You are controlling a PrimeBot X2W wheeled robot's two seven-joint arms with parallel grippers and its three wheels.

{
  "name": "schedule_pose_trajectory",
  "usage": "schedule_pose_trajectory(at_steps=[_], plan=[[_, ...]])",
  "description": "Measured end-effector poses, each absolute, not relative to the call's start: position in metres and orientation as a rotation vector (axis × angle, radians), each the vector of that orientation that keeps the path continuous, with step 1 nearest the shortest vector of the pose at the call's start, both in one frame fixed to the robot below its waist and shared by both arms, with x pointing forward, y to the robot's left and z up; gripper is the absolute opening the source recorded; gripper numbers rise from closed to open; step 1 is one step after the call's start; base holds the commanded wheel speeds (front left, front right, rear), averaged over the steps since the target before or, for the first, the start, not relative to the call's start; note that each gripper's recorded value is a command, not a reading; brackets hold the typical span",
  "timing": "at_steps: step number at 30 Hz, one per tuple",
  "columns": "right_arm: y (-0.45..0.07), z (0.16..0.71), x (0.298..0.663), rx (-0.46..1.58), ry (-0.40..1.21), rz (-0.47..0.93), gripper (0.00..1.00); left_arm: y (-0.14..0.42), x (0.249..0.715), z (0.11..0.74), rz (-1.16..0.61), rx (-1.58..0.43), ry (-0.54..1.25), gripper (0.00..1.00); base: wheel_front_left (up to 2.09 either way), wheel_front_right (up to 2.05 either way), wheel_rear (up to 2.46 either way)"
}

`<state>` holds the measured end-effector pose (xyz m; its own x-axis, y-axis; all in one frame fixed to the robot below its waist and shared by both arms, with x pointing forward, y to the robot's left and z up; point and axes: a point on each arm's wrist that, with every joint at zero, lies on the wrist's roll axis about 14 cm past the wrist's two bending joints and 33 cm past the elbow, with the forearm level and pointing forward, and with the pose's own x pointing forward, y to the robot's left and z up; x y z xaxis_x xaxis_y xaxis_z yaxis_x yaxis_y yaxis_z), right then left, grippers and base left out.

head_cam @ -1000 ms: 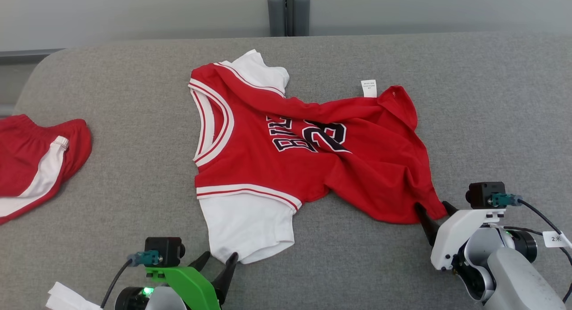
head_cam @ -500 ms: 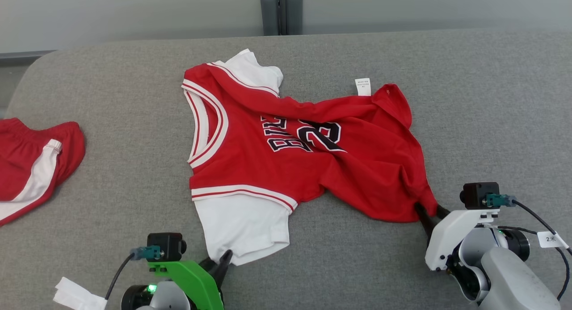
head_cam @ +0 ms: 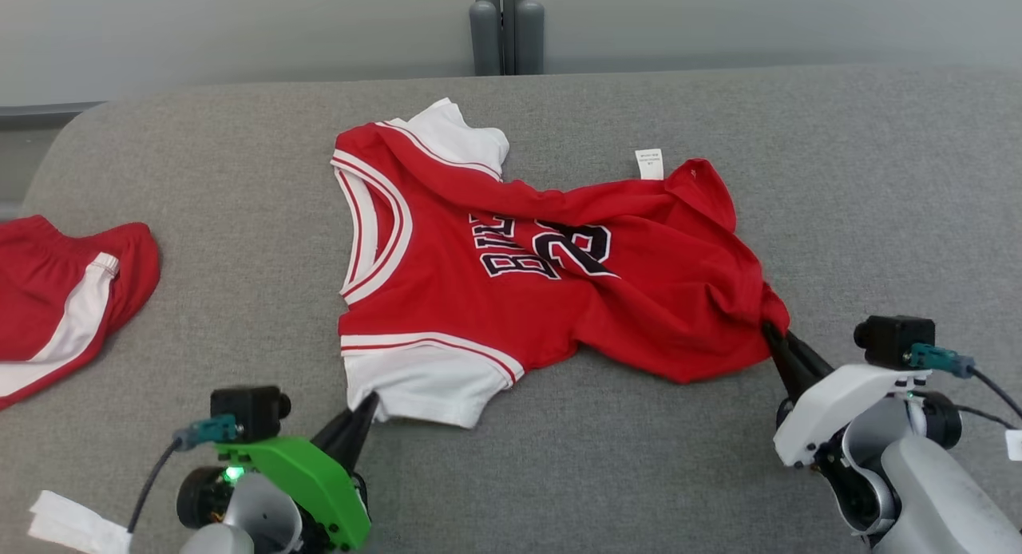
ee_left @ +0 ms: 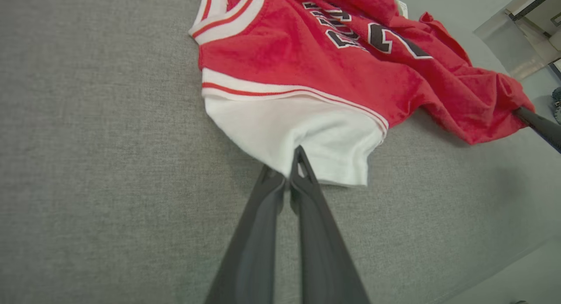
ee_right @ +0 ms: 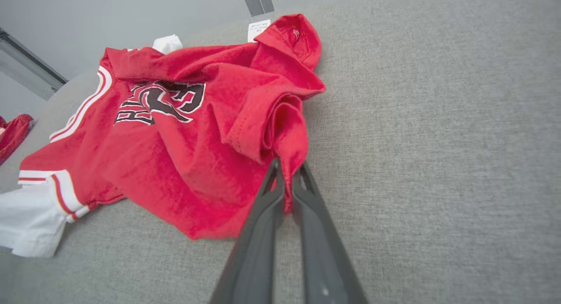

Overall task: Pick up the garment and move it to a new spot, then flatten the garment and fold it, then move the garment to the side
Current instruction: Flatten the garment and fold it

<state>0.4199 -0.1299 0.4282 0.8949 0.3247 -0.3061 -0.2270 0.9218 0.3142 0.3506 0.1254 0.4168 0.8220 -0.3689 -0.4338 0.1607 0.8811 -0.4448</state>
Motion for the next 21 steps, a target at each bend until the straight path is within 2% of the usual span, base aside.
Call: schedule_pose_trajectory(at_steps=[3,10,17,21], plan=[[-0.129,0.446,0.433,0.311,0.307,0.298,0.00,0.133,0.373,0.441,-0.306,-0.361,0.462,0.00,0.00,0.00,0.00],[-0.124,0.500,0.492,0.317,0.165,0.351,0.00,0.153,0.452,0.497,-0.321,-0.229,0.325,0.00,0.00,0.00,0.00],[-0.114,0.555,0.571,0.428,0.048,0.399,0.00,0.165,0.550,0.548,-0.313,-0.062,0.219,0.00,0.00,0.00,0.00],[-0.112,0.589,0.615,0.499,-0.039,0.421,0.00,0.159,0.603,0.581,-0.315,-0.030,0.117,0.00,0.00,0.00,0.00]])
